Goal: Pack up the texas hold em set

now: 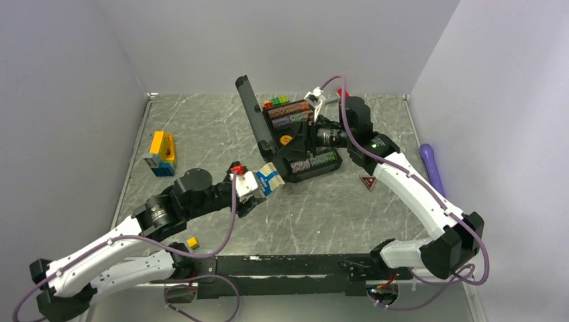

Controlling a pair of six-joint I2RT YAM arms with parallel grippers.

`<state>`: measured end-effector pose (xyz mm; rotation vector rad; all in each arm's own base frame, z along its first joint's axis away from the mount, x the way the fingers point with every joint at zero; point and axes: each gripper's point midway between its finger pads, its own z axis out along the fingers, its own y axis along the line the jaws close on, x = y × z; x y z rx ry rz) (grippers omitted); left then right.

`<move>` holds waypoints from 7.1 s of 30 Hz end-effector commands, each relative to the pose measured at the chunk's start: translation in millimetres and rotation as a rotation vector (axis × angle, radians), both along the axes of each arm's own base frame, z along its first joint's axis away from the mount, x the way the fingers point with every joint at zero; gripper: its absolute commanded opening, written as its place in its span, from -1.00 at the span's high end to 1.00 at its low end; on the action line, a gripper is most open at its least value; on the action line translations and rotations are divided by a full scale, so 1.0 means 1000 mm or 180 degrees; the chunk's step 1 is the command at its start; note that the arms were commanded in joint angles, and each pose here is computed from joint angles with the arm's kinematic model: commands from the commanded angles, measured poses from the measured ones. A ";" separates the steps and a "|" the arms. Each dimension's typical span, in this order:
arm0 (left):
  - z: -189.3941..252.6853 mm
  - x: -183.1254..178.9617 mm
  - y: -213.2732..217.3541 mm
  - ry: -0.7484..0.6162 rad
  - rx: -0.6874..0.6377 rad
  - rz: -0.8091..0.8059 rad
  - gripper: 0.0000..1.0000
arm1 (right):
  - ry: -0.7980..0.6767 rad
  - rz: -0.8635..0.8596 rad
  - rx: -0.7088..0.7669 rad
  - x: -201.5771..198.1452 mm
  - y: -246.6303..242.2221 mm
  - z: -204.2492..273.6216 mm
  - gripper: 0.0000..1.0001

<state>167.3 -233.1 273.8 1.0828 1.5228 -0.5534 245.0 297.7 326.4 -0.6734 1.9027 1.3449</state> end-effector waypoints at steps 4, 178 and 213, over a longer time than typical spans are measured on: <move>0.031 0.002 -0.027 -0.0352 -0.0011 -0.0166 1.00 | 0.0252 0.0470 -0.0103 -0.038 0.013 -0.004 -0.23; 0.013 0.150 0.172 0.0009 -0.1017 0.2967 -0.99 | -0.0586 -0.0981 -0.1240 0.185 -0.017 -0.224 -0.36; 0.014 0.150 0.173 -0.0001 -0.1016 0.2976 -0.99 | -0.0737 -0.1395 -0.1644 0.235 -0.025 -0.251 -0.27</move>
